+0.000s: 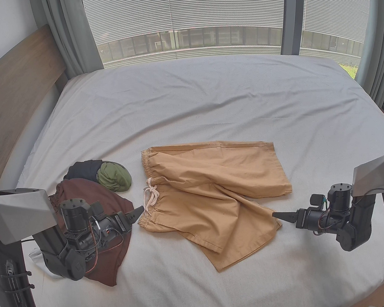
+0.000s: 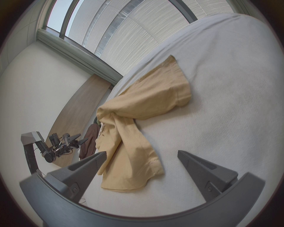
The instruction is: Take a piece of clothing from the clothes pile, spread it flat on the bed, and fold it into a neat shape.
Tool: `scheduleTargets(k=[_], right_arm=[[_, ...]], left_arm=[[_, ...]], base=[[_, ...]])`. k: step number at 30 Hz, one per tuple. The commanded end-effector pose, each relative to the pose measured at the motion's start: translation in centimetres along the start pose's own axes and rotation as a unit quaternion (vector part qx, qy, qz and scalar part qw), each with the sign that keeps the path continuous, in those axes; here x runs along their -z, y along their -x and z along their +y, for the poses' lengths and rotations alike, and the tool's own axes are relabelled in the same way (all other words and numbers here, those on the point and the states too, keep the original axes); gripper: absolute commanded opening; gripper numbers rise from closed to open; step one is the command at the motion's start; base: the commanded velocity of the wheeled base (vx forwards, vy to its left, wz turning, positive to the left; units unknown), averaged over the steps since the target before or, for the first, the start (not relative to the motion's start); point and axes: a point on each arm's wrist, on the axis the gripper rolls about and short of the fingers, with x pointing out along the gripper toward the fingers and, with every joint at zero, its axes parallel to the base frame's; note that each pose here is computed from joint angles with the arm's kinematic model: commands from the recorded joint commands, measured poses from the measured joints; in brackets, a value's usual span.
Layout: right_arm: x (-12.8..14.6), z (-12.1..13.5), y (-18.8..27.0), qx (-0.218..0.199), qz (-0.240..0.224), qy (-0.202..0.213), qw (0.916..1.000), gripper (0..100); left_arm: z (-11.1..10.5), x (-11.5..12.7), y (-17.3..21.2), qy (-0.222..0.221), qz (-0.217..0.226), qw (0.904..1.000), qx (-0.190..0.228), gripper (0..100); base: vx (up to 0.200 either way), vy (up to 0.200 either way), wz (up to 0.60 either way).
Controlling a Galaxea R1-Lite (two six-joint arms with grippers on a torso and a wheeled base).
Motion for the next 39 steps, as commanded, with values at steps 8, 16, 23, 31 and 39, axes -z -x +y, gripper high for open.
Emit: scheduleTargets(k=[8,16,23,31,39], right_arm=[[2.6,-0.7,-1.1,0.001,0.033,0.006,0.9994,100],[2.2,-0.8,-0.8,0.002,0.026,0.008,0.9996,100],[2.7,-0.8,-0.5,-0.001,0.04,-0.015,0.9991,100],[2.3,-0.8,-0.6,-0.003,0.033,-0.052,0.9981,0],[2.1,-1.2,-0.6,-0.001,0.026,-0.052,0.9983,0]], left_arm=[[0.0,0.1,-0.1,0.001,0.0,1.0,0.001,100],[0.0,0.0,-0.1,-0.001,-0.004,1.0,0.003,100],[0.0,0.1,-0.1,-0.001,-0.003,1.0,0.004,100],[-0.2,0.1,-0.2,-0.002,-0.004,1.0,0.006,100],[-0.2,0.2,-0.2,-0.002,-0.003,1.0,0.007,100]], base=[[0.0,0.0,0.0],[0.0,0.0,0.0],[0.0,0.0,0.0],[0.0,0.0,0.0],[0.0,0.0,0.0]])
